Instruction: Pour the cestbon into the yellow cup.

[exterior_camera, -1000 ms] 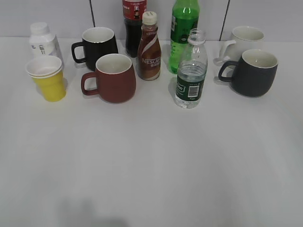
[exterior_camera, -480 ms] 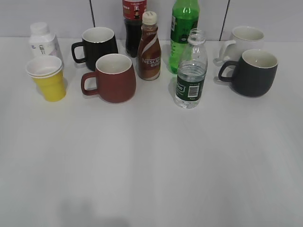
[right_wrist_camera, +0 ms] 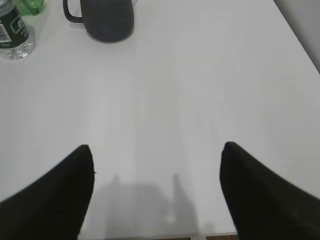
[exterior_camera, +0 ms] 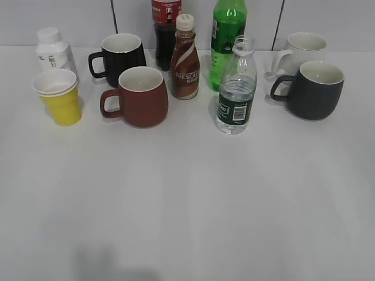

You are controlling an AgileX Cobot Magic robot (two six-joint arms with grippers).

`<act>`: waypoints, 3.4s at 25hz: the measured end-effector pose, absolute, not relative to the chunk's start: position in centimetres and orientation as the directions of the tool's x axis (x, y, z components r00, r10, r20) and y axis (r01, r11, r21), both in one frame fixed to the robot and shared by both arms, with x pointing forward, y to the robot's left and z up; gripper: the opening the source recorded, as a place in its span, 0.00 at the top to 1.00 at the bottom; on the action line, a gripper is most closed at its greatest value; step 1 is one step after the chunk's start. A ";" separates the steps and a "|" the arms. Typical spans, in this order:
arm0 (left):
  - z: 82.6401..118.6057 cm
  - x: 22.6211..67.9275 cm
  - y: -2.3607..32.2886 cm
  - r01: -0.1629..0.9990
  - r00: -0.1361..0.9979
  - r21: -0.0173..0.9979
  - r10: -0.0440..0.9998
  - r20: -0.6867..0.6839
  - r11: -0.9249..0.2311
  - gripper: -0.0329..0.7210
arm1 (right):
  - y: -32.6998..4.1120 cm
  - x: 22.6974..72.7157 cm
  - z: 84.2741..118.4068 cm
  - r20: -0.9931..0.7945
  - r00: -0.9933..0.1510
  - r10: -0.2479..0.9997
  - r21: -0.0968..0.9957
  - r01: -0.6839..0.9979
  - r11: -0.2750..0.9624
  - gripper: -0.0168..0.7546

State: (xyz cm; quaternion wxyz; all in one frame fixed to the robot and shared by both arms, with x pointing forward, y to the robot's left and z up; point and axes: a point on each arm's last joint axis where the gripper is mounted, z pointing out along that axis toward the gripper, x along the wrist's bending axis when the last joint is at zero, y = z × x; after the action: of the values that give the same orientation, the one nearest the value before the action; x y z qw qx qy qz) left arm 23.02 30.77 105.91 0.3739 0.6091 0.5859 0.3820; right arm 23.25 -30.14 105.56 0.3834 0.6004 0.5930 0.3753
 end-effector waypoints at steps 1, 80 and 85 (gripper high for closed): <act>105.9 23.0 30.8 0.428 0.022 0.903 0.999 0.027 -0.034 0.30 | -30.1 23.2 105.6 -0.004 0.015 1.000 0.905 0.424 -0.003 0.22; 87.2 52.0 22.9 0.230 0.196 0.970 0.980 0.027 -0.073 0.19 | -21.0 51.1 97.5 -0.029 -0.394 0.919 0.989 0.124 0.084 0.22; 86.6 53.4 22.5 0.222 0.196 0.972 0.980 0.027 -0.072 0.19 | -21.0 51.1 97.5 -0.027 -0.395 0.918 0.989 0.126 0.083 0.22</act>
State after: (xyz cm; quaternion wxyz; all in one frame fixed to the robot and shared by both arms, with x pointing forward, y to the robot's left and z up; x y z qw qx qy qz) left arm 53.36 22.47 86.58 0.4726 0.6123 0.4907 0.4012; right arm 51.14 -21.03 97.50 0.3675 0.4093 0.6377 0.5392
